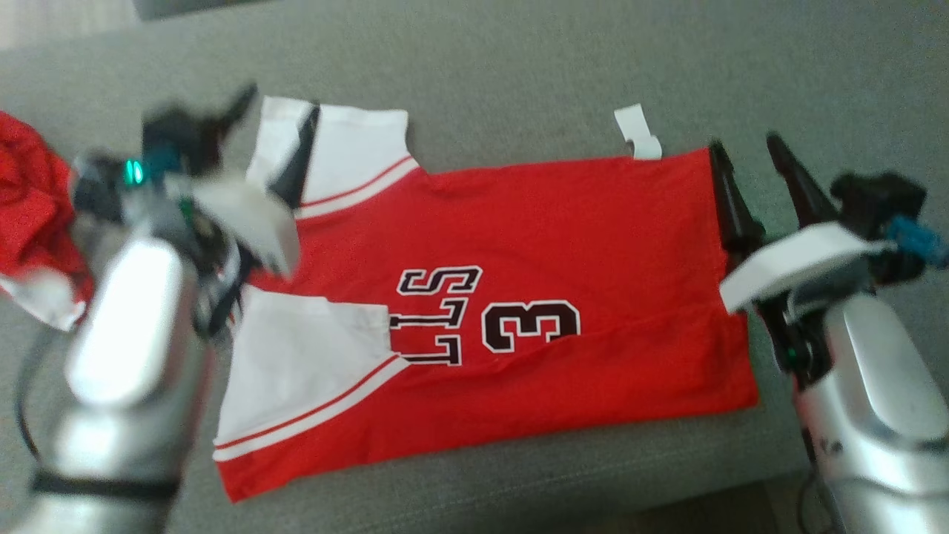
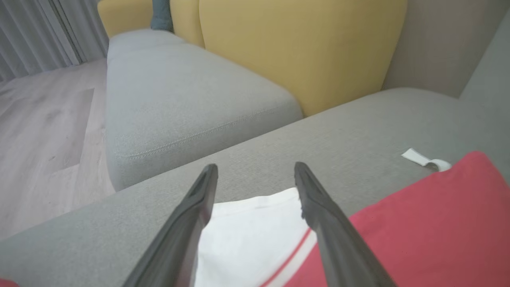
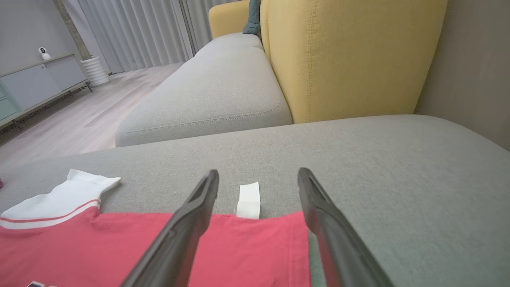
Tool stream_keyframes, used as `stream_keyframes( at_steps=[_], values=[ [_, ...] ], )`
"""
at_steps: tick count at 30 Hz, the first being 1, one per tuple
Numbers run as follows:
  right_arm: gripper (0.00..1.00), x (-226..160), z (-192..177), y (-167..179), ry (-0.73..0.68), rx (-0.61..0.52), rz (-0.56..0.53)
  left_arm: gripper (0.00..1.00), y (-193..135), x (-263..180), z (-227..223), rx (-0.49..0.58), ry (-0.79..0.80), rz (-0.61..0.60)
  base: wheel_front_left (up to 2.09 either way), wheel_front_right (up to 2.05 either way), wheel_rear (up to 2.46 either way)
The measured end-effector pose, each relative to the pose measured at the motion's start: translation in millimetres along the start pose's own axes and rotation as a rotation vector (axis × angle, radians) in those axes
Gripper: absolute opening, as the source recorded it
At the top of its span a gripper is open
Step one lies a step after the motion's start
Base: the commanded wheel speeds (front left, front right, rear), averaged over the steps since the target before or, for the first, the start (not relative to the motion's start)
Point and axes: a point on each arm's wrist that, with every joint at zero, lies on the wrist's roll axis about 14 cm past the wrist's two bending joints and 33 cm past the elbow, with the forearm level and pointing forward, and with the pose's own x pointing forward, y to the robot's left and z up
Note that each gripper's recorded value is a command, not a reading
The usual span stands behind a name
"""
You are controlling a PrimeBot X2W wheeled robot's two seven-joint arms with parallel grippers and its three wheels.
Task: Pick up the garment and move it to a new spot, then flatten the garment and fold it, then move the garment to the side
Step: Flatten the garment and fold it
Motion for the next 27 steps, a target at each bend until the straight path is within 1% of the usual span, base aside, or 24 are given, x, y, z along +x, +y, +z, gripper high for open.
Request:
stream_keyframes(
  at_steps=[1,2,3,5,8,12,17,19,27],
  values=[
    [1.0,6,2,1,-0.001,-0.003,0.003,1.0,5,12,-1,0.007,0.034,-0.006,0.0,0.0,0.0],
    [1.0,6,2,1,-0.001,-0.003,0.003,1.0,5,12,-1,0.007,0.034,-0.006,0.0,0.0,0.0],
    [1.0,12,2,2,0.0,-0.007,0.008,1.0,10,22,-5,0.023,0.073,-0.014,0.0,0.0,0.0],
    [1.0,20,3,3,0.005,-0.021,0.016,1.0,17,38,-18,0.065,0.164,-0.033,0.0,0.0,0.0],
    [1.0,26,4,-2,0.008,-0.035,0.009,1.0,20,53,-41,0.108,0.279,-0.078,0.0,0.0,0.0],
    [1.0,29,1,-13,0.021,-0.046,-0.013,1.0,27,68,-70,0.186,0.419,-0.11,0.0,0.0,0.0],
    [1.0,30,-2,-22,0.027,-0.053,-0.03,1.0,49,76,-98,0.267,0.529,-0.092,0.0,0.0,0.0],
    [1.0,30,-3,-25,0.033,-0.051,-0.035,1.0,52,77,-106,0.284,0.557,-0.092,0.0,0.0,0.0],
    [1.0,29,-5,-32,0.037,-0.055,-0.051,1.0,56,80,-125,0.243,0.631,-0.082,0.0,0.0,0.0]
  ],
)
